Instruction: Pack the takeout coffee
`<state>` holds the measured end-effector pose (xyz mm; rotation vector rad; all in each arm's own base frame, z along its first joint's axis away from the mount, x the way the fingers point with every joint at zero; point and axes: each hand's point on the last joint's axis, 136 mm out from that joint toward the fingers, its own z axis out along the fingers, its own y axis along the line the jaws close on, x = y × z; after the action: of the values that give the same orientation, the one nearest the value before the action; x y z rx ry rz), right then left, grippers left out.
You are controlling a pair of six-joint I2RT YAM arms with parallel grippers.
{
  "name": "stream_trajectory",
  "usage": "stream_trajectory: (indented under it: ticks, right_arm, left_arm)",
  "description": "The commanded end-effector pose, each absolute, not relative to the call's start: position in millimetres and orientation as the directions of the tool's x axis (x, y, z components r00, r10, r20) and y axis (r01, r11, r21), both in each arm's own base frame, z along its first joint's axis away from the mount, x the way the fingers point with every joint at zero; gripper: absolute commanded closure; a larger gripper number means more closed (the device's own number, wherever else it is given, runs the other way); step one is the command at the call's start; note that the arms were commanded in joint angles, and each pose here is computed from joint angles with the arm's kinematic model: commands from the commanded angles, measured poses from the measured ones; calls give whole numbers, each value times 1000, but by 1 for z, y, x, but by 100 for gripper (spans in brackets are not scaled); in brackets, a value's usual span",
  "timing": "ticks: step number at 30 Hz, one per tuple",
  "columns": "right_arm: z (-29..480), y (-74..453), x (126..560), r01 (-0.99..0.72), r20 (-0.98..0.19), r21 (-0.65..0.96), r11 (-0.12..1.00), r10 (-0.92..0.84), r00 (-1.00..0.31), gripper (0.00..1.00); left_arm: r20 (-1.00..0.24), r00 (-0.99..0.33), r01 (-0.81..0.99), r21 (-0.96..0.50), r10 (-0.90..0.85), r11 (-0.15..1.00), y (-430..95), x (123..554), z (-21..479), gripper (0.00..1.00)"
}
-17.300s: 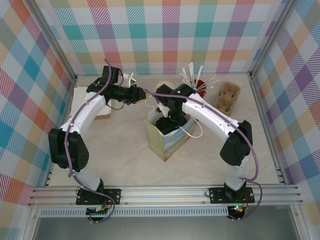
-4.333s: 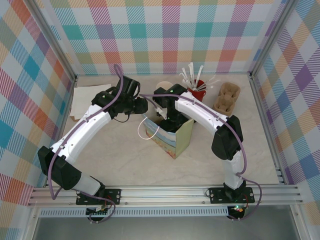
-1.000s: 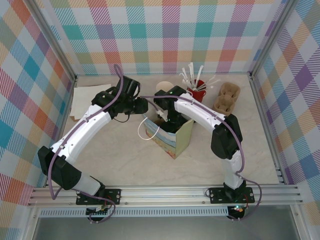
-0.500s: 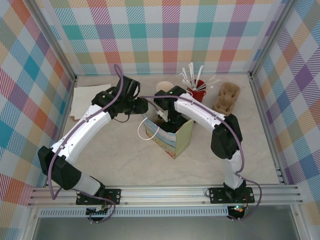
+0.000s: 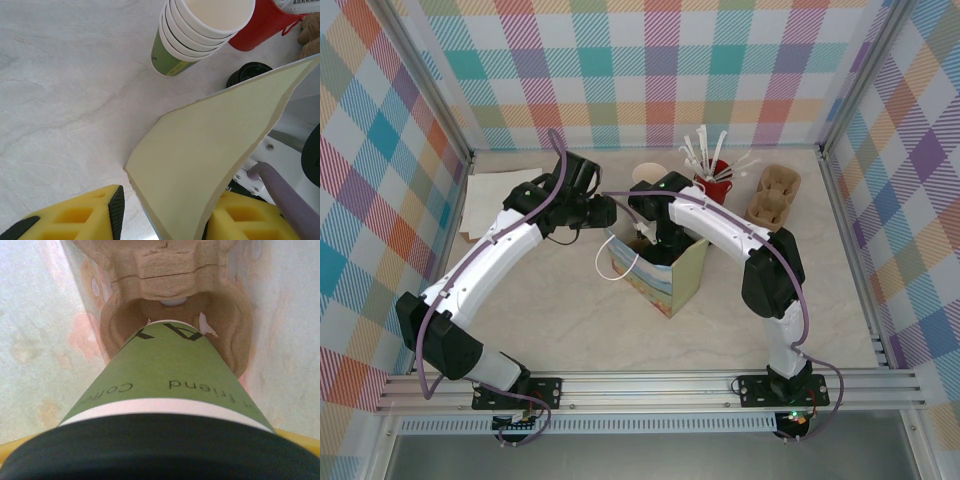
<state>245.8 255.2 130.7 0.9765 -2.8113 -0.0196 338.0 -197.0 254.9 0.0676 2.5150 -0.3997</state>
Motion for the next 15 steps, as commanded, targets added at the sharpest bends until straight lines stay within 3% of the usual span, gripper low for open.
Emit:
stream_trajectory:
  ticks: [1, 15]
  right_arm:
    - [130, 245, 241, -619, 204, 53, 784, -615, -761, 31]
    - [126, 250, 246, -620, 180, 58, 782, -619, -765, 31]
  left_arm:
    - [-556, -830, 127, -269, -46, 955, -195, 341, 255, 57]
    - [-555, -831, 127, -269, -46, 955, -195, 341, 255, 57]
